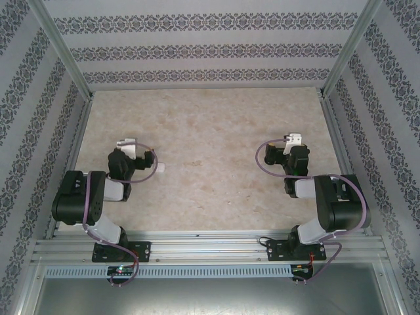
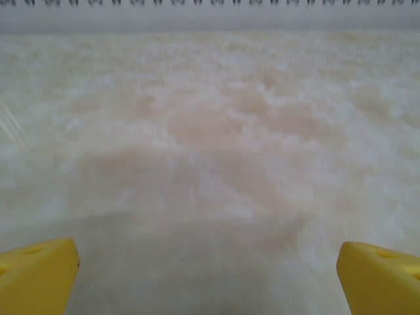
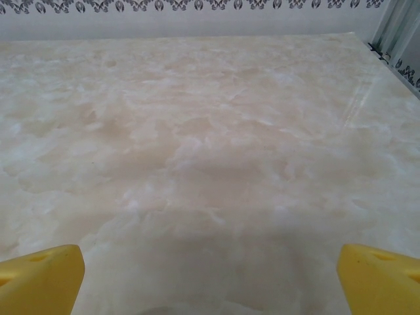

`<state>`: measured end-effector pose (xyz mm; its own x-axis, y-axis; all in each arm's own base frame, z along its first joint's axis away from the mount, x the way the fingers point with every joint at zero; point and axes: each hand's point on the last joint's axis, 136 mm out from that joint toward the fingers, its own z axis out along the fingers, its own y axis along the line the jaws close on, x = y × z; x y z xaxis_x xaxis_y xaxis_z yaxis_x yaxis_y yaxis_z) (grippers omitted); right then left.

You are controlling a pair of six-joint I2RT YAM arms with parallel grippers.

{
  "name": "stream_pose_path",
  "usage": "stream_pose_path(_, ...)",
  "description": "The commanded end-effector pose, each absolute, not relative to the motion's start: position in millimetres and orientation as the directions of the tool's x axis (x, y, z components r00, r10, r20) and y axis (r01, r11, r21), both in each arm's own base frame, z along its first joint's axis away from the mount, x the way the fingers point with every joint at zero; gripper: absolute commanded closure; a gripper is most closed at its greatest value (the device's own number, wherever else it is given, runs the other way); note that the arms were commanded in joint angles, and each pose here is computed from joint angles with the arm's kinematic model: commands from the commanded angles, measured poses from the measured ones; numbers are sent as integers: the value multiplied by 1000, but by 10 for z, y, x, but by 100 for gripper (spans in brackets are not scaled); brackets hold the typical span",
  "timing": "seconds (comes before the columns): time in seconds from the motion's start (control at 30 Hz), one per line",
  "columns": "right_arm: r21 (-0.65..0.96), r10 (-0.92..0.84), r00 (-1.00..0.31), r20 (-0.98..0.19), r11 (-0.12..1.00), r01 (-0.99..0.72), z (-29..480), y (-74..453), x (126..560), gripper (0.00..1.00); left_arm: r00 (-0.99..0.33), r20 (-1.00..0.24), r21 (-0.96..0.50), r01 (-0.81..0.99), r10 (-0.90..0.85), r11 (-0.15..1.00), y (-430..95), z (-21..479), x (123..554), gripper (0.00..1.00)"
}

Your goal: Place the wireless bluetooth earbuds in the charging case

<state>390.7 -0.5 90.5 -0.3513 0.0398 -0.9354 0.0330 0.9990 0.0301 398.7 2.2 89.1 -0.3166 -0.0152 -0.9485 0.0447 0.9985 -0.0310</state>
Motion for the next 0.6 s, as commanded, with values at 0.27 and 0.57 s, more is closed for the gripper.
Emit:
stream_pose_path(0.27, 15, 21, -314, -949, 1000, 22, 1049, 9, 3974, 2, -343, -939, -29, 25, -19, 999, 50, 870, 3998, 0)
stream_pose_path(0.57, 17, 23, -318, -948, 1000, 21, 1041, 8, 3984, 2, -341, -940, -29, 25, -19, 999, 51, 876, 3999, 0)
